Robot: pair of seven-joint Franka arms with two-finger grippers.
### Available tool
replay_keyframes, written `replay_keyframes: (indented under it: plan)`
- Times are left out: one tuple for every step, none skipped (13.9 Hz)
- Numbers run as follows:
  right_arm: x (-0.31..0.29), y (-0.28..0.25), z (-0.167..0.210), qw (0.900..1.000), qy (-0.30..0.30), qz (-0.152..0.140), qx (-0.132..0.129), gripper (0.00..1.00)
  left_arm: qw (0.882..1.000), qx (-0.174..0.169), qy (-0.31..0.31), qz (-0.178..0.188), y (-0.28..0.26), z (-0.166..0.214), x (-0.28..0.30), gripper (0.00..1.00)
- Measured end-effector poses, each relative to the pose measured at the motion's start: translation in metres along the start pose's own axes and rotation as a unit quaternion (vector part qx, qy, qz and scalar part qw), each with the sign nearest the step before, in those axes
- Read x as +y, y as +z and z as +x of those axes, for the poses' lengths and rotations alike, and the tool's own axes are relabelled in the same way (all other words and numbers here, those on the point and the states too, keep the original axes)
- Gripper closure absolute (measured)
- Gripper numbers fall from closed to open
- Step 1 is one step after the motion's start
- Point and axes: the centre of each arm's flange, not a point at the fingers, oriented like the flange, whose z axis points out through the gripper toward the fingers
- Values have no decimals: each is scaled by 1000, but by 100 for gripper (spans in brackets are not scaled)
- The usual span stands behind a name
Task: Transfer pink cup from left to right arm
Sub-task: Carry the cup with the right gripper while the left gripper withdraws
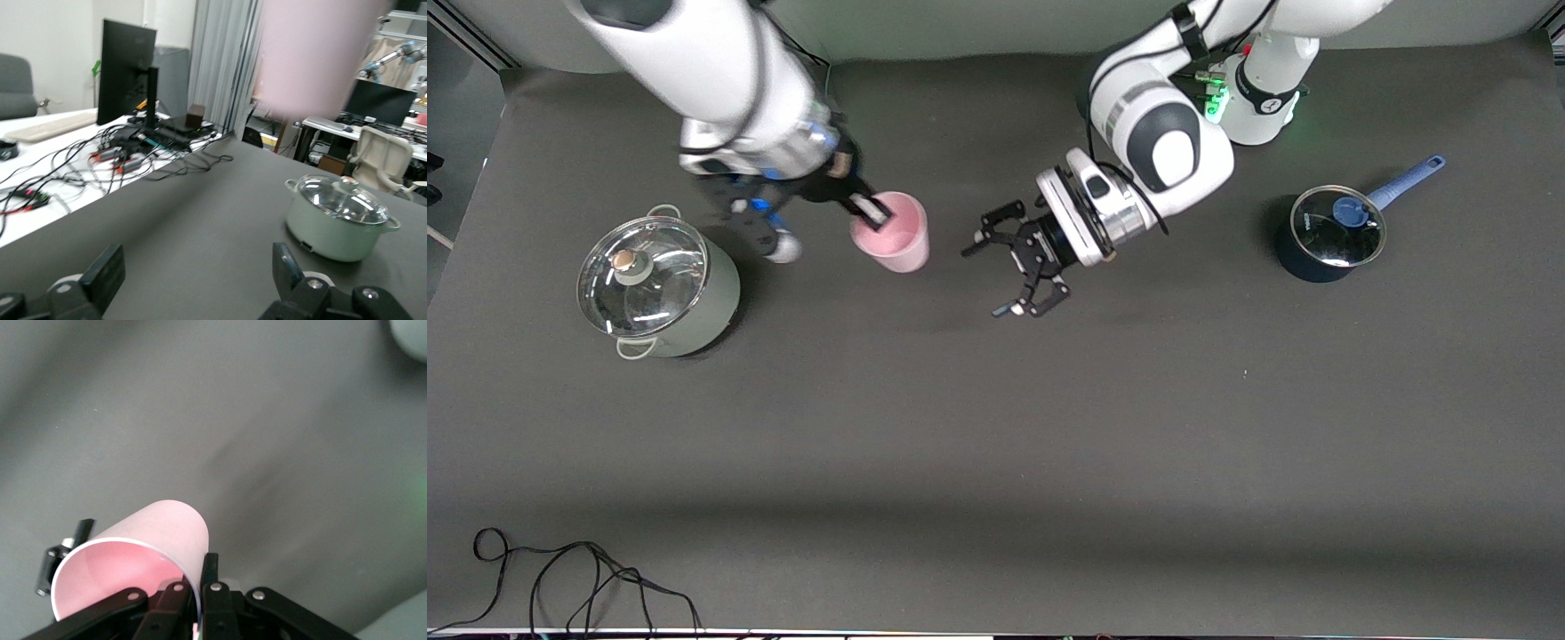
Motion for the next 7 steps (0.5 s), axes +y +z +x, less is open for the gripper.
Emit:
replay_keyframes:
  plan:
    - [16, -12, 19, 1000, -27, -5, -1, 96, 1000, -6, -11, 7, -1, -11, -13, 1]
    - [34, -24, 40, 998, -60, -10, -4, 96, 1000, -12, -22, 16, -3, -22, -28, 1]
    - [54, -35, 63, 996, -91, -15, -8, 96, 999, -15, -34, 28, -8, -32, -45, 1]
    - [74, -45, 86, 992, -123, -18, -12, 96, 998, -18, -43, 41, -17, -40, -66, 1]
    - [94, -54, 109, 988, -155, -19, -15, 96, 997, -20, -52, 55, -28, -48, -86, 1]
    - [113, -62, 130, 982, -186, -17, -16, 96, 996, -22, -62, 68, -38, -57, -105, 1]
    - [132, -66, 151, 975, -219, -20, -15, 96, 994, -23, -70, 77, -47, -63, -117, 1]
